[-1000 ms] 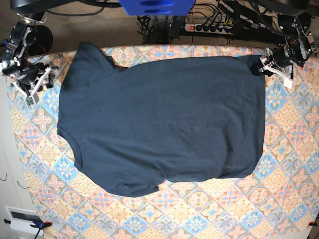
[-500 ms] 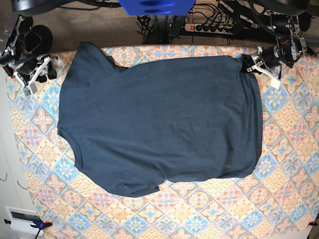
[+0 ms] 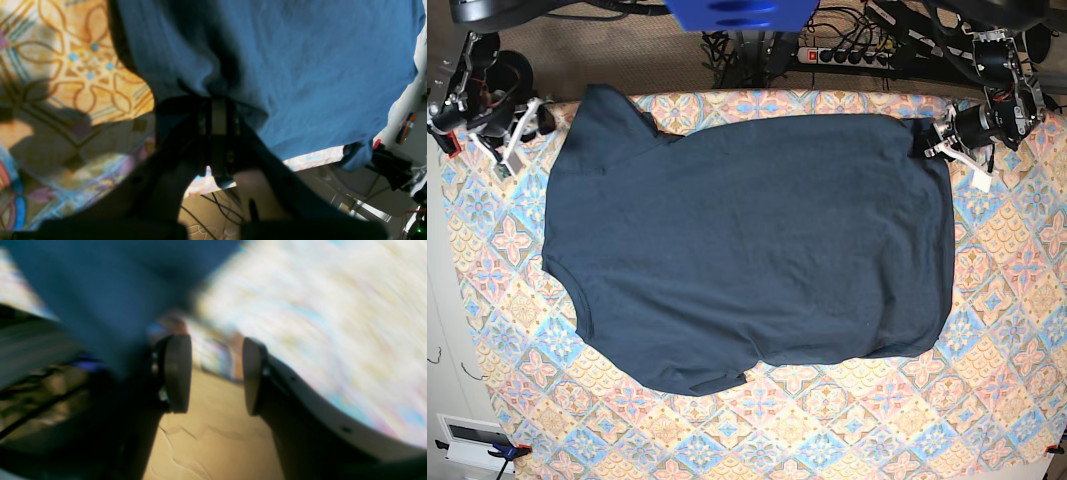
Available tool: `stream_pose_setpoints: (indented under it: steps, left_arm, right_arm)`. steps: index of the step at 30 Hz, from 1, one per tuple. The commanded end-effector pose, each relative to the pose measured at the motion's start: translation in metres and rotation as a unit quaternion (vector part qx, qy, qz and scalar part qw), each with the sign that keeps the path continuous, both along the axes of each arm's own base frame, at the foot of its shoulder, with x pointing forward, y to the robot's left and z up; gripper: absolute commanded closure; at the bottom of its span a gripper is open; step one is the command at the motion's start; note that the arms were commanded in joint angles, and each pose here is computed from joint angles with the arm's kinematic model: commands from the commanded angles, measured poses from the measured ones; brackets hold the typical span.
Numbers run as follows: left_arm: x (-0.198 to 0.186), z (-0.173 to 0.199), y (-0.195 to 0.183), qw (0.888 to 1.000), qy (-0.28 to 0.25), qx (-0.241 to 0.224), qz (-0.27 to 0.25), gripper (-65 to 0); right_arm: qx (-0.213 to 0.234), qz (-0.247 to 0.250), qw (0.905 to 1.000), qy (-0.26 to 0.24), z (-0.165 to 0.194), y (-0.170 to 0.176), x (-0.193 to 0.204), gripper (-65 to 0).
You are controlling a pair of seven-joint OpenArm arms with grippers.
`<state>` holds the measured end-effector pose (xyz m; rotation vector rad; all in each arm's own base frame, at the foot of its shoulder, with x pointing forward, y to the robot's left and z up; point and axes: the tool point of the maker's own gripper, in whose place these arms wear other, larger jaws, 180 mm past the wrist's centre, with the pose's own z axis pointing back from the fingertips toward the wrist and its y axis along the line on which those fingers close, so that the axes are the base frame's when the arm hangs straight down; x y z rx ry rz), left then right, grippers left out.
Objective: Layout the t-shirt on the table in an organized manner, then fold the t-shirt properly
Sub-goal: 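Grasp the shirt's collar-side corners with both grippers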
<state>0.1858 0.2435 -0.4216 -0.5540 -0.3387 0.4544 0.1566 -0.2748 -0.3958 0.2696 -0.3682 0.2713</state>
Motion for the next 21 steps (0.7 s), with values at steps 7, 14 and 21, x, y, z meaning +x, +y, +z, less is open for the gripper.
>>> stream_pose_setpoints:
  steps: [7, 14, 21]
  left_arm:
    - [0.005, 0.007, 0.006, 1.0, -0.012, 0.006, -0.001, 0.0]
    - [0.005, 0.008, 0.009, 1.0, -0.012, 0.01, -0.002, 0.0]
    - [0.012, 0.012, 0.011, 1.0, -0.019, 0.014, -0.004, 0.0]
  right_arm:
    - [0.026, 0.032, 0.9991, -0.012, 0.006, 0.018, 0.008, -24.4]
    - [0.03, 0.04, 0.9987, -0.006, 0.004, 0.024, 0.006, -24.4]
    - [0.043, 0.066, 0.9969, 0.01, -0.004, 0.042, -0.001, -21.0]
